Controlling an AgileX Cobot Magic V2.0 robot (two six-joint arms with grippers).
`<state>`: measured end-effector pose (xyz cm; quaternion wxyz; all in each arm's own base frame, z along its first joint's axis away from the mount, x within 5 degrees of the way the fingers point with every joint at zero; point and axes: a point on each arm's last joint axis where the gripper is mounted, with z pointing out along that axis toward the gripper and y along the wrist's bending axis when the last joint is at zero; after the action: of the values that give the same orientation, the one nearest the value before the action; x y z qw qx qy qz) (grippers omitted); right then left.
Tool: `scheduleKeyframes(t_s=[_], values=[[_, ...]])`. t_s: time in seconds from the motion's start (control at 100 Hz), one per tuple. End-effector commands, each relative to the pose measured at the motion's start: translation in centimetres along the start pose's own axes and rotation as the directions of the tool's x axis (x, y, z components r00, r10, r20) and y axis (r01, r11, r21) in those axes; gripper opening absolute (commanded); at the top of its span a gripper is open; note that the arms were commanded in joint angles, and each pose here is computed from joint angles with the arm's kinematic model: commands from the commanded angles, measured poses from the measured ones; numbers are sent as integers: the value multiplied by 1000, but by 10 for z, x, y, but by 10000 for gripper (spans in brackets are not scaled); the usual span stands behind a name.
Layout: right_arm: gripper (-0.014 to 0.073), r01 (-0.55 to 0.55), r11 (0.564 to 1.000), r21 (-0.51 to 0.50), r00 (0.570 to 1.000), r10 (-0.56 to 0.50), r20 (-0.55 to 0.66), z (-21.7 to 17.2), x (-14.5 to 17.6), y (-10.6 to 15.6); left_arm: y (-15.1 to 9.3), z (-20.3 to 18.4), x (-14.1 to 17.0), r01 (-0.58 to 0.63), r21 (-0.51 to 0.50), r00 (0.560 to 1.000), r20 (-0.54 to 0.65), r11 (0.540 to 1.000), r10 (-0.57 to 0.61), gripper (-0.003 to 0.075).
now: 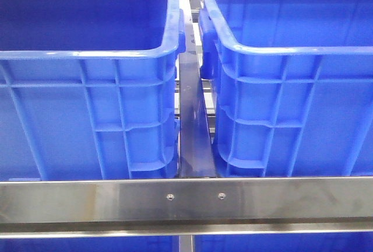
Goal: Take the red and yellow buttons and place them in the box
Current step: 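Lift the yellow button and carry it toward the right gripper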
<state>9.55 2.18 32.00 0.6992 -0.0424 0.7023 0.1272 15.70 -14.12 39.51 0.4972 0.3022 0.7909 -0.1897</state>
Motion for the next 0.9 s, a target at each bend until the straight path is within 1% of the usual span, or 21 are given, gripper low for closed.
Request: scheduleKeyframes(t_s=[0.0,0.04,0.09,0.16,0.21,0.23,0.31,0.35,0.4,0.44,0.52,0.59,0.66,0.71,0.76,0.78,0.85,0.86,0.89], values=[[-62,4,1000,-4,1000,-4,28,-1,-9,1,-11,1,-17,-22,48,991,129,999,16,-19],[-48,5,1000,-12,1000,-4,25,-1,-9,2,-16,4,-17,-38,65,991,132,997,29,-19],[-10,5,1000,-25,1000,-4,19,-1,-8,3,-21,7,-17,-60,82,990,133,995,49,-19],[81,5,999,-41,1000,-5,11,-1,-8,5,-26,9,-18,-71,104,988,141,992,56,-19],[183,5,999,-49,1000,-5,8,-1,-7,5,-29,9,-18,-84,109,987,147,990,68,-19],[211,5,999,-52,1000,-5,6,-1,-7,6,-29,9,-18,-88,109,986,150,990,71,-19],[391,0,998,-67,1000,0,0,-1,-7,7,-30,9,-18,-90,114,986,150,989,72,-19],[474,-21,996,-86,1000,21,-3,-1,-7,9,-30,9,-18,-90,114,986,150,989,72,-19],[542,-61,992,-115,998,60,-7,-1,-7,11,-30,9,-18,-90,114,986,150,989,72,-19],[563,-99,984,-151,995,98,-13,-1,-8,15,-30,9,-18,-90,114,986,150,989,72,-19],[559,-170,957,-237,985,163,-48,3,-11,22,-30,9,-18,-90,114,986,150,989,72,-19],[559,-243,915,-322,970,222,-101,10,-15,29,-30,9,-18,-90,114,986,150,989,72,-19],[559,-315,854,-414,948,267,-170,20,-21,37,-30,9,-18,-90,114,986,150,989,72,-19],[559,-368,799,-475,929,293,-226,29,-25,41,-30,9,-18,-90,114,986,150,989,72,-19],[559,-430,727,-535,902,317,-294,38,-29,46,-30,9,-18,-90,114,986,150,989,72,-19],[559,-452,706,-545,891,326,-316,43,-30,47,-30,9,-18,-90,114,986,150,989,72,-19],[559,-535,606,-589,843,337,-420,59,-34,50,-30,9,-18,-90,114,986,150,989,72,-19],[559,-535,598,-597,843,335,-420,58,-36,51,-30,9,-18,-90,114,986,150,989,72,-19],[559,-566,565,-601,823,336,-458,67,-36,51,-30,9,-18,-90,114,986,150,989,72,-19]])
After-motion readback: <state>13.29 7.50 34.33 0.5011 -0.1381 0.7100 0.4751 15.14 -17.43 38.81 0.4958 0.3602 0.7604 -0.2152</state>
